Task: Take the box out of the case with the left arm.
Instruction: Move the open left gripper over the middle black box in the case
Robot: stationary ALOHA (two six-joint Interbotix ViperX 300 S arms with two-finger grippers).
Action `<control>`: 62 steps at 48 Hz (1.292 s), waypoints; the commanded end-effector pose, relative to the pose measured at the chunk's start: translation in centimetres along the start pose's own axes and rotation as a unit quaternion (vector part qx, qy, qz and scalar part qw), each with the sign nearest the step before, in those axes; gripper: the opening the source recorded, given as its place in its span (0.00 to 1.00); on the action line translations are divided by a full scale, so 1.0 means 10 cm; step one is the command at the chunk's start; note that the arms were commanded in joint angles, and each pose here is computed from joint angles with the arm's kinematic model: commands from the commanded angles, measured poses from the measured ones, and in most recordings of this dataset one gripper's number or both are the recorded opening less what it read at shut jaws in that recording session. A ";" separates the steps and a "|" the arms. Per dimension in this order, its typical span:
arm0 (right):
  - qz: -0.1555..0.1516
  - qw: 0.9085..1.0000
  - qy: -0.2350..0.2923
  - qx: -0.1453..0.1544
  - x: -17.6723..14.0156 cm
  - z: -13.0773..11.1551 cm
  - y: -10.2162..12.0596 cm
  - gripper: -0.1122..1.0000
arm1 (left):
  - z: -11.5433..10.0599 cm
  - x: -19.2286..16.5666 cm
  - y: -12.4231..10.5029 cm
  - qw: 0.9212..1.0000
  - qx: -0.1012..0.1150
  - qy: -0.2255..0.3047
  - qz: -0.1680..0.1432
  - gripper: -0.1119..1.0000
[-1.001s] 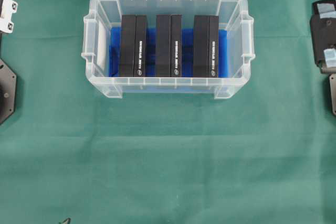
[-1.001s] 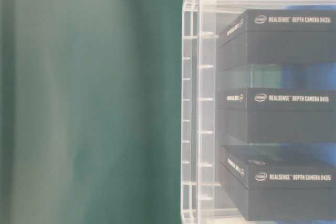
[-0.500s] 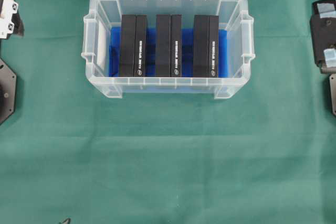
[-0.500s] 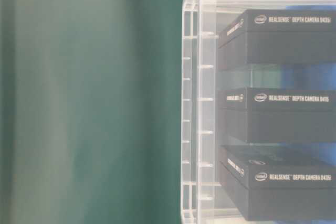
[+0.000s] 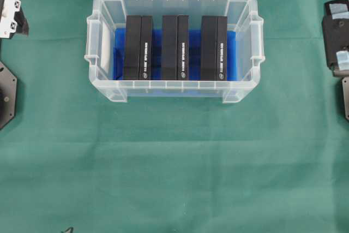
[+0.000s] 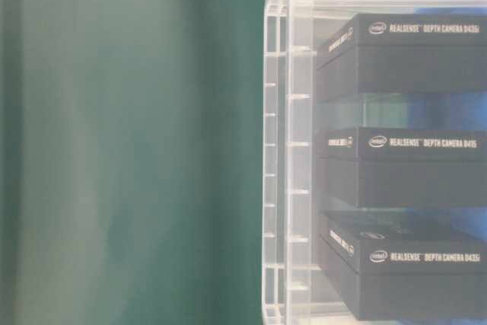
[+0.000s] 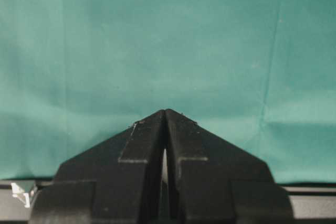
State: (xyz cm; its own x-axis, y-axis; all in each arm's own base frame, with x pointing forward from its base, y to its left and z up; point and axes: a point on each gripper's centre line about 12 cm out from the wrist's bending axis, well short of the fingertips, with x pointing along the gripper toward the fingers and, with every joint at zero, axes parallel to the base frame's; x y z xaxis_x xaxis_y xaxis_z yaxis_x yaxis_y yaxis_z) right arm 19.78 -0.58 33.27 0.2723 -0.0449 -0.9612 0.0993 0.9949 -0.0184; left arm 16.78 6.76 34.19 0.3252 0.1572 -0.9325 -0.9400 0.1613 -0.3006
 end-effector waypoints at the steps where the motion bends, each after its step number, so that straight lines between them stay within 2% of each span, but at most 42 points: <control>1: -0.001 1.000 -0.012 0.000 -0.08 0.04 -0.01 0.12 | 0.04 -0.07 -0.05 1.000 -0.003 -0.009 -0.016 0.87; 9: -0.001 1.000 -0.009 0.000 -0.07 0.03 0.00 0.12 | 0.06 0.06 -0.24 1.000 0.013 0.010 0.003 0.87; 18: -0.002 1.000 -0.008 0.000 -0.07 0.03 -0.01 0.12 | 0.13 0.21 -0.70 0.999 0.031 0.029 0.019 0.87; 30: -0.002 1.000 -0.008 0.000 -0.07 0.03 -0.01 0.12 | 0.18 0.31 -1.18 0.999 0.003 0.034 0.023 0.87; 38: -0.002 1.000 -0.011 -0.001 -0.07 0.04 -0.01 0.12 | 0.15 0.39 -1.49 0.999 0.004 0.039 0.021 0.87; 50: -0.002 1.000 -0.011 -0.001 -0.07 0.04 -0.01 0.12 | 0.18 0.54 -1.93 0.999 -0.010 0.040 0.013 0.87; 62: -0.002 1.000 -0.009 -0.001 -0.07 0.03 -0.01 0.12 | 0.26 0.74 -2.33 0.999 -0.009 0.038 0.002 0.87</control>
State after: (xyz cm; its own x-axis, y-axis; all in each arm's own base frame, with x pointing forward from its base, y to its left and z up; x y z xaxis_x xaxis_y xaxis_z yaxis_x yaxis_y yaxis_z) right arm 19.68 -0.65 33.20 0.2634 -0.0510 -0.9633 0.0989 0.9948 -0.0256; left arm 40.45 6.57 33.32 0.2632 0.0723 -0.9620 -0.9583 0.1350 -0.2520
